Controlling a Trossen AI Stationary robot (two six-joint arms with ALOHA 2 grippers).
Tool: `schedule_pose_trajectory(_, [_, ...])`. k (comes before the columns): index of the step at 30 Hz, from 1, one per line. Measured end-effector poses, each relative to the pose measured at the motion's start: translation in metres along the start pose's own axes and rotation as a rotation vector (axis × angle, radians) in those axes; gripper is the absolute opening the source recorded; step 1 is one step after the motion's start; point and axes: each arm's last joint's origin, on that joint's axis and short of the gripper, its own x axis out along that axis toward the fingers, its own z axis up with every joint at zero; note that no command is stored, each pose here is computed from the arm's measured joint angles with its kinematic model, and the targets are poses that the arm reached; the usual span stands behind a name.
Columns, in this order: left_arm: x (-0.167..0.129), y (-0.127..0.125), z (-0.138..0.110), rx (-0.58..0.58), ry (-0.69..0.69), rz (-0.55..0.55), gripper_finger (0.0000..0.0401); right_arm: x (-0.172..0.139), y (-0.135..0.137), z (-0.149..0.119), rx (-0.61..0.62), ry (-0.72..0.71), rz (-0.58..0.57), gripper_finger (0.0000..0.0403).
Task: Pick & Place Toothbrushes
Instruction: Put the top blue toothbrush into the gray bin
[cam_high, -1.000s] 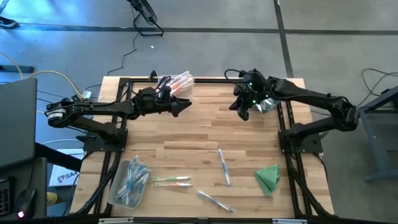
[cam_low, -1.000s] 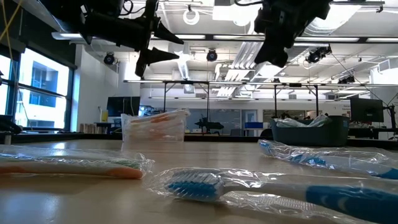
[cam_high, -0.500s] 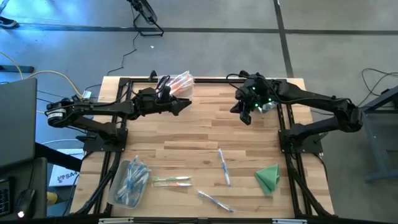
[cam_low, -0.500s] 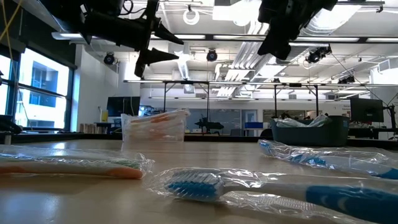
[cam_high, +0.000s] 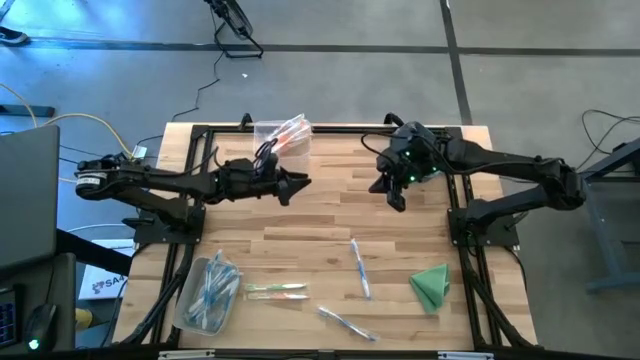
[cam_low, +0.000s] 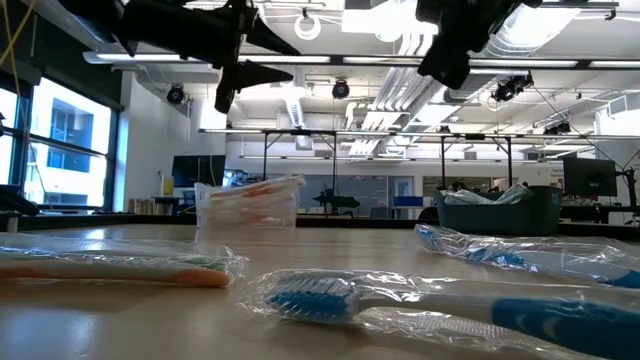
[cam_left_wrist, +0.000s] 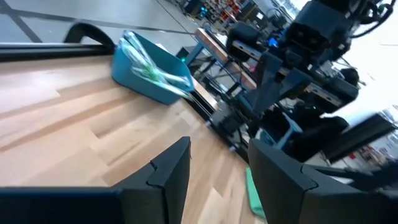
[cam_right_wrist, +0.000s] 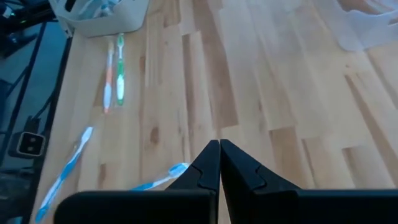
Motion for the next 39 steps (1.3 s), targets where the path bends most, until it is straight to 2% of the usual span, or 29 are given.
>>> schedule_pose_trajectory(8, [-0.002,-0.010,-0.009,0.004,0.032,-0.036,0.0159,0.004,0.012,-0.001,0.003,0.011,-0.020,0.0004])
schedule_pose_trajectory(14, [-0.003,-0.012,-0.011,0.005,0.009,-0.011,0.0159,0.007,0.021,-0.003,-0.013,0.021,-0.007,0.0004])
schedule_pose_trajectory(21, [-0.003,-0.011,-0.011,0.006,-0.007,0.007,0.0159,0.010,0.032,-0.003,0.046,0.010,-0.023,0.0004])
schedule_pose_trajectory(24, [-0.003,-0.011,-0.010,0.027,-0.013,0.015,0.0159,0.011,0.037,0.000,0.105,-0.036,-0.066,0.0004])
schedule_pose_trajectory(32, [-0.003,-0.009,-0.014,0.074,0.048,0.012,0.0159,0.015,0.061,-0.001,0.385,-0.159,-0.190,0.0004])
schedule_pose_trajectory(39, [-0.004,-0.006,-0.020,0.085,0.128,0.016,0.0159,0.023,0.095,-0.013,0.507,-0.189,-0.210,0.0004])
